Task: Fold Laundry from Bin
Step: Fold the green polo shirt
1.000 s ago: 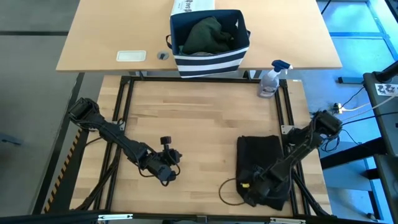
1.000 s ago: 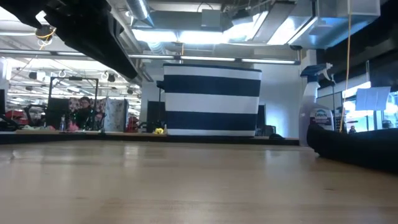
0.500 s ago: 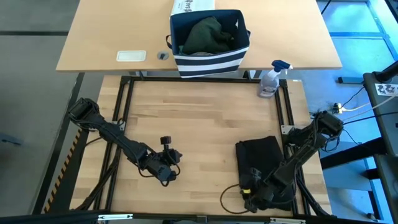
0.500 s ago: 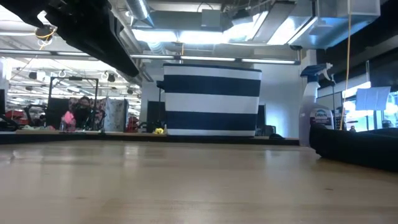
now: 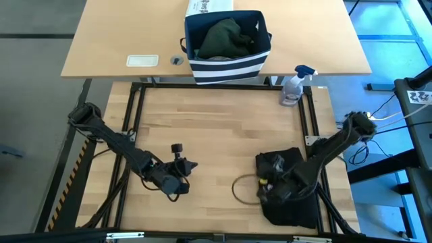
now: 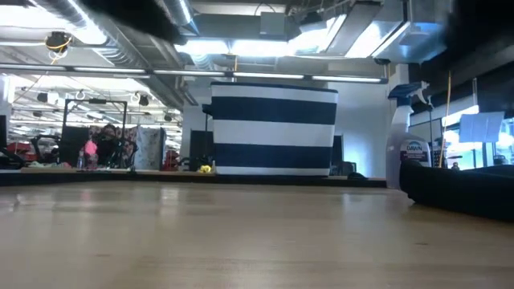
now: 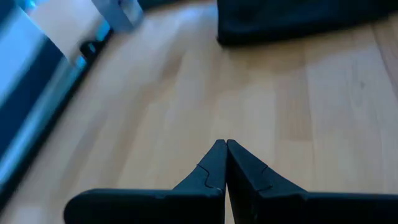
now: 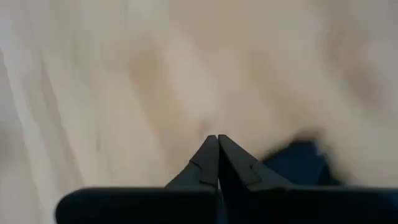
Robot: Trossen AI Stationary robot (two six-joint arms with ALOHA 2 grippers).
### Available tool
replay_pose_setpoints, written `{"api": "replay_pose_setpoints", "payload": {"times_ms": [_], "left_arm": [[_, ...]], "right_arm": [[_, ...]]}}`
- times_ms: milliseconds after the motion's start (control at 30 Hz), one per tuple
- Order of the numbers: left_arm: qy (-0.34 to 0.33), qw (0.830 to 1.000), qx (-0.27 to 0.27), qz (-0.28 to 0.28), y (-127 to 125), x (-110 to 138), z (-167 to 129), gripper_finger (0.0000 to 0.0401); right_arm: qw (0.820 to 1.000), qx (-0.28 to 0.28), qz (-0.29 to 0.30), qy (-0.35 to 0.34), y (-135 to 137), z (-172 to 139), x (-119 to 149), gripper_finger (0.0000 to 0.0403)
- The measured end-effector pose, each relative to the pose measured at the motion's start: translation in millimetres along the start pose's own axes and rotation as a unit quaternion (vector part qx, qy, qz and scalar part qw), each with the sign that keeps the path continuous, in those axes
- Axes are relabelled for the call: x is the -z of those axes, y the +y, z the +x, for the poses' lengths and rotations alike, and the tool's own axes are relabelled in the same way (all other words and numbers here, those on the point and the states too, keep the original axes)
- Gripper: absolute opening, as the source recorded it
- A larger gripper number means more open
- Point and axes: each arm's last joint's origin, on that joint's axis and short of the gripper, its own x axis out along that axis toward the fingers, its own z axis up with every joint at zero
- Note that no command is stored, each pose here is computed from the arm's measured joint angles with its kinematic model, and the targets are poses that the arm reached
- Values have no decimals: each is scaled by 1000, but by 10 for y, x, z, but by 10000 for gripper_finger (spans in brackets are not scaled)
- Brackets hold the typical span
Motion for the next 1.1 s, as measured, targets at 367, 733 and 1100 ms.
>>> {"api": "replay_pose_setpoints", "payload": {"times_ms": [367,733,1100], "left_arm": [[-36,993,112,9,778,-358,307,0],[-134,989,55,-9,2028,-456,637,0],[-145,985,-77,-58,3057,-182,601,0]], "right_arm": [[978,-16,-54,-202,-543,-134,-880,1],[963,-47,-88,-252,-1493,282,-1515,1],[942,105,-43,-315,-2518,79,-1940,1]]}}
